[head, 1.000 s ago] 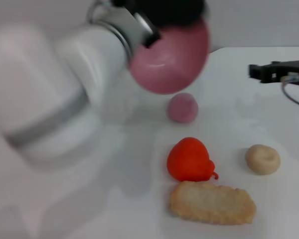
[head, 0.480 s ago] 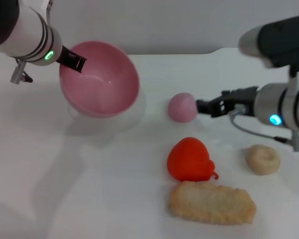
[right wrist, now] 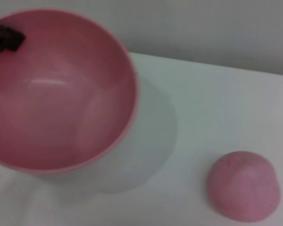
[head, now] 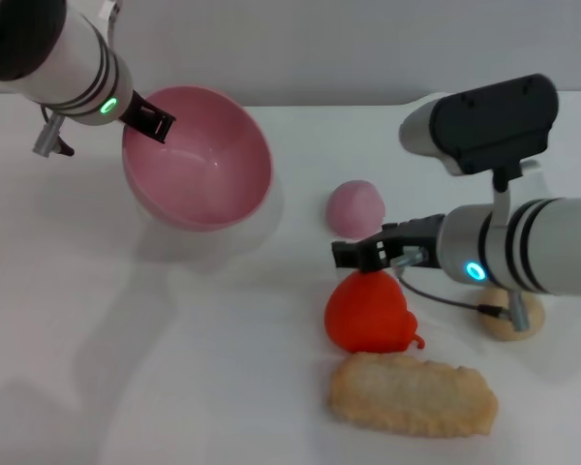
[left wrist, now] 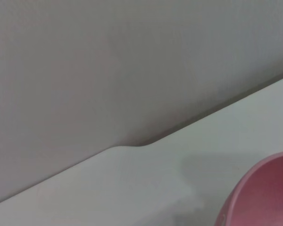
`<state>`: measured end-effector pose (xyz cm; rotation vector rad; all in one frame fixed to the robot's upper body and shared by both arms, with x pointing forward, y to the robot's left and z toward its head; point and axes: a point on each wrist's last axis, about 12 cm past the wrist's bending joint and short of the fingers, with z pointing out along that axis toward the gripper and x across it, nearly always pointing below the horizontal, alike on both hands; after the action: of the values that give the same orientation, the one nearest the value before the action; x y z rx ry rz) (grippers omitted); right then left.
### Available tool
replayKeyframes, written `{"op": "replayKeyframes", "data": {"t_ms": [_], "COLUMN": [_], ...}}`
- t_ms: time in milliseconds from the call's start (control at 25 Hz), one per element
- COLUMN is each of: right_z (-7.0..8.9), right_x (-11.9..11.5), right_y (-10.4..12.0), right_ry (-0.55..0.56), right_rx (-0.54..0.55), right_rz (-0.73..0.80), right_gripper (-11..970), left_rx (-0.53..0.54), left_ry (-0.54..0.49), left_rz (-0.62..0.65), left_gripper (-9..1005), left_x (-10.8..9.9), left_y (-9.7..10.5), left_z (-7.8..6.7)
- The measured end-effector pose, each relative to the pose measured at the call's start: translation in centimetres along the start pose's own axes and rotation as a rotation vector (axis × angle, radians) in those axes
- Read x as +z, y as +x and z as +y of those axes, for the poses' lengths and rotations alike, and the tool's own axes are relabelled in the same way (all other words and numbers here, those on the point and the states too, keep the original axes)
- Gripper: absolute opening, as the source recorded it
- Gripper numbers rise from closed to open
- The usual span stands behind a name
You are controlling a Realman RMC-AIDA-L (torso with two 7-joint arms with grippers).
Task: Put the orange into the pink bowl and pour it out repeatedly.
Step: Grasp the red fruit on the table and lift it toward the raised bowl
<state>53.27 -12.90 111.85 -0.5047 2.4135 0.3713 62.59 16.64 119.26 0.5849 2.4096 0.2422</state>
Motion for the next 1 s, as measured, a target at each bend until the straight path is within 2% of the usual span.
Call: {"op": "replayKeyframes", "data": {"t_ms": [320, 560, 880, 1000], "right_z": [0.8, 0.6, 0.0, 0.6], "right_x": [1.4, 1.8, 3.5, 3.7], "right_y": [1.1, 1.6, 2.1, 2.1], "right_ry": [-0.055, -0.051, -0.048, -0.061], "right_rx": [0.029, 0.047, 0.066, 0.019], "right_rz": [0.050, 0.069, 0.120, 0.135], "right_gripper": [695, 685, 672, 667], "left_rx": [0.000, -0.005, -0.010, -0.012], "left_ry": [0.000, -0.001, -0.001, -0.002], "left_rz": [0.002, 0.020, 0.030, 0.038], "left_gripper": [187, 189, 191, 192], "left_x": [0.1, 0.5, 0.6, 0.6], "left_y": [-0.1, 0.1, 0.2, 0.4], "left_z": [0.0, 0.2, 0.2, 0.3]}}
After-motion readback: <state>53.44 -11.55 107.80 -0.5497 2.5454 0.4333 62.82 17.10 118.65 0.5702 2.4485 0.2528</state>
